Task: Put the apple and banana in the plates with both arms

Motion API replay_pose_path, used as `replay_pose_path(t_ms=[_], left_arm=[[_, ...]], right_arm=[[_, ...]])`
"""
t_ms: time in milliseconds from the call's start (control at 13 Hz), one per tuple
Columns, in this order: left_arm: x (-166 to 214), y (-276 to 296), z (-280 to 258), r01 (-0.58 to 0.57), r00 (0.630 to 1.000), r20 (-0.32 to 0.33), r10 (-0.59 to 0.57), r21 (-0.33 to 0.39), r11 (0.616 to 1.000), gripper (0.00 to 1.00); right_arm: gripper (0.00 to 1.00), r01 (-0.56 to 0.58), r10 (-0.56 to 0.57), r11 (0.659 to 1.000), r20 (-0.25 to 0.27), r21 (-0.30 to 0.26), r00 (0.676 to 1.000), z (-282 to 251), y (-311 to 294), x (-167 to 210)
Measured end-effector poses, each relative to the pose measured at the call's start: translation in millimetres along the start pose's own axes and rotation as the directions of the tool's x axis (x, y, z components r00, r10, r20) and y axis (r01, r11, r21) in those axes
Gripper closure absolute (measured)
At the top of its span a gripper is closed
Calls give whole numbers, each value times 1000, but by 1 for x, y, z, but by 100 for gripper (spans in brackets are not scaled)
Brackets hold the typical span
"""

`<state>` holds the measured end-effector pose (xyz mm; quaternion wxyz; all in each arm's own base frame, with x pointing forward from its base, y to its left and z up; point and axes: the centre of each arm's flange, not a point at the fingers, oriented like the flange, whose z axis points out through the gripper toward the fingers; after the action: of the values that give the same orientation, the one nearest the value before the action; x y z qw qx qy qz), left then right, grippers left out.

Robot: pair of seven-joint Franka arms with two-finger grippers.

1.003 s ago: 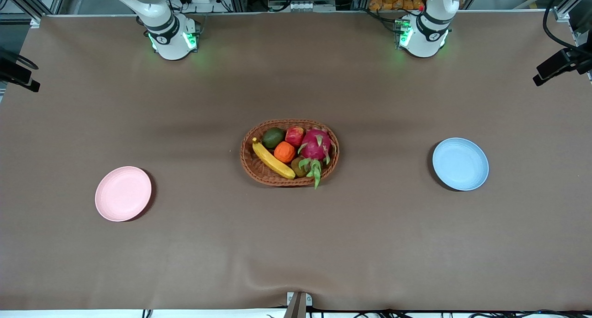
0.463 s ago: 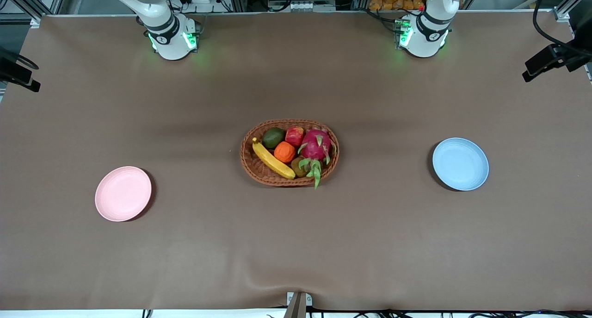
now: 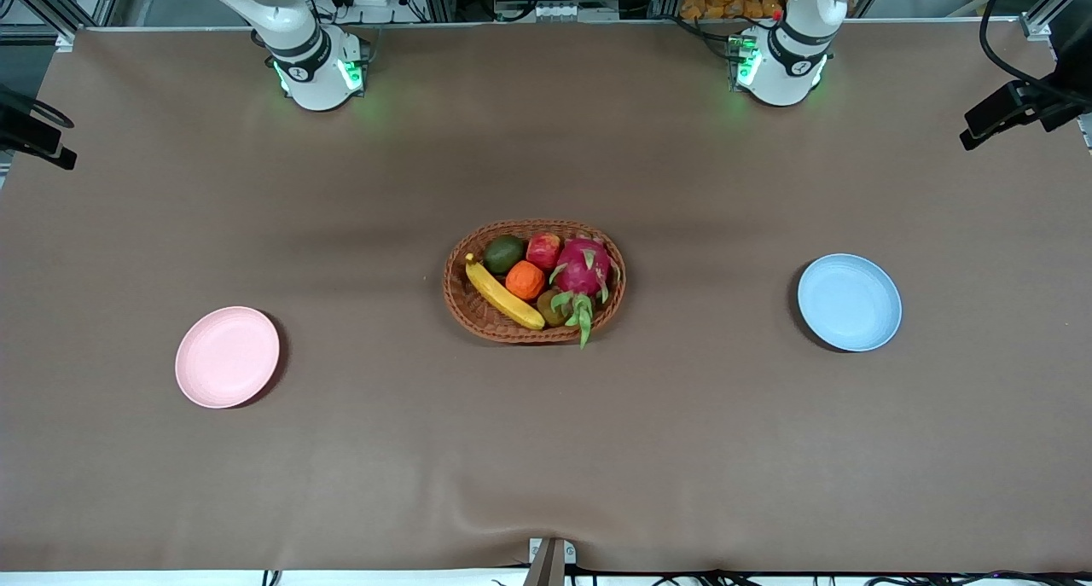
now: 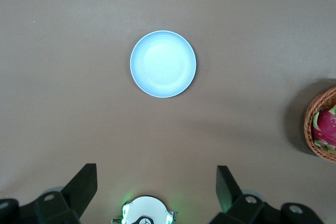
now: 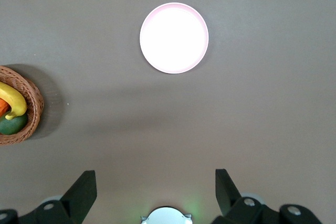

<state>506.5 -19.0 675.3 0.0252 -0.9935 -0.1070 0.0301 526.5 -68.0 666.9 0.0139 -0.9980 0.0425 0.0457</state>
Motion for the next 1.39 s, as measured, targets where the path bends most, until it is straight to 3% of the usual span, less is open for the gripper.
replay_pose_path(t_ms=[1389], left_arm=[[-2, 23, 5, -43, 999, 8, 43, 8, 999, 0]], right_arm=[[0, 9, -9, 1000, 2, -1, 1000, 1, -5, 1]])
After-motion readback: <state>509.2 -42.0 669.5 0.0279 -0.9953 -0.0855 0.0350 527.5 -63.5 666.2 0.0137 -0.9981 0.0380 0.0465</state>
